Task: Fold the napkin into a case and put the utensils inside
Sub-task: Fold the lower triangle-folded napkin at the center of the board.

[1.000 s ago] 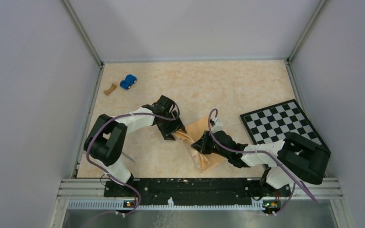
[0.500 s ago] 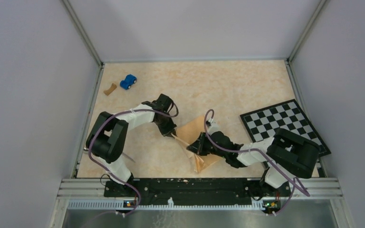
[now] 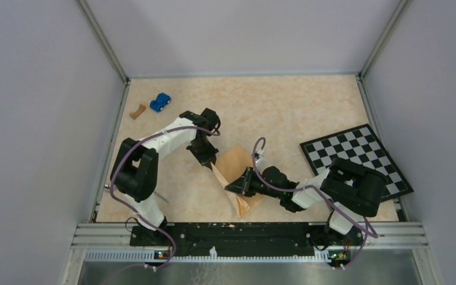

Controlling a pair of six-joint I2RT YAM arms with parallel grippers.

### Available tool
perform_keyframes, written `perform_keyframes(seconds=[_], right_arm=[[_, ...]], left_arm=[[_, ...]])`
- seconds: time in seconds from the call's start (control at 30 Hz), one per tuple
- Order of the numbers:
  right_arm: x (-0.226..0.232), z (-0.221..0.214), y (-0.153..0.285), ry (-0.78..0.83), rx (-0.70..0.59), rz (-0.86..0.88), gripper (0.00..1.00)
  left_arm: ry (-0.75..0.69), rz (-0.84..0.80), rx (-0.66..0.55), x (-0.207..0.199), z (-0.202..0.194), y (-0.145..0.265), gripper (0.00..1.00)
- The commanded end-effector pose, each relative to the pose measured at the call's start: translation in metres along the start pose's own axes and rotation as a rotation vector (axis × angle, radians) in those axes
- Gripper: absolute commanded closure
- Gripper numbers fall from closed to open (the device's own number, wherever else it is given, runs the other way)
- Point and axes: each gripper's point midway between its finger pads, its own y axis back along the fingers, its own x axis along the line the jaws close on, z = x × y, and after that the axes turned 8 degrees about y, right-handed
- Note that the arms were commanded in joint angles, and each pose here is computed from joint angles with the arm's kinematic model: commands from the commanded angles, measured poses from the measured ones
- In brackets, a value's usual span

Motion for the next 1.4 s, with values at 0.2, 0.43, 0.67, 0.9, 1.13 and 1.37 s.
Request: perform_keyframes(seconds=[0.2, 0.43, 0.67, 0.9, 1.13, 1.37], right_arm=[[-0.046, -0.004, 0.014, -0.058, 0.056, -0.079, 1.00], [-0.056, -0.008, 0.011, -0.067, 0.070, -0.084, 1.00], [-0.061, -0.002, 0.011, -0.056, 0.062, -0.098, 1.00], [-0.064, 0.005, 0.008, -0.005, 0.068, -0.111, 1.00], [-0.063, 0.010, 0.006, 0.018, 0.070, -0.122, 1.00], [-0.062, 0.016, 0.005, 0.033, 0.063, -0.138, 1.00]], left_arm=[[0.067, 0.215, -0.056, -0.005, 0.017, -0.033, 1.00], [0.032, 0.258, -0.041, -0.011, 0.018, -0.045, 0.88], [-0.135, 0.056, -0.068, -0.045, 0.023, -0.016, 0.22], [-0.455, -0.436, -0.218, -0.076, 0.020, 0.059, 0.01], [-0.499, -0.691, -0.399, -0.041, 0.023, 0.094, 0.19], [-0.406, -0.576, -0.274, 0.011, 0.009, 0.042, 0.75]])
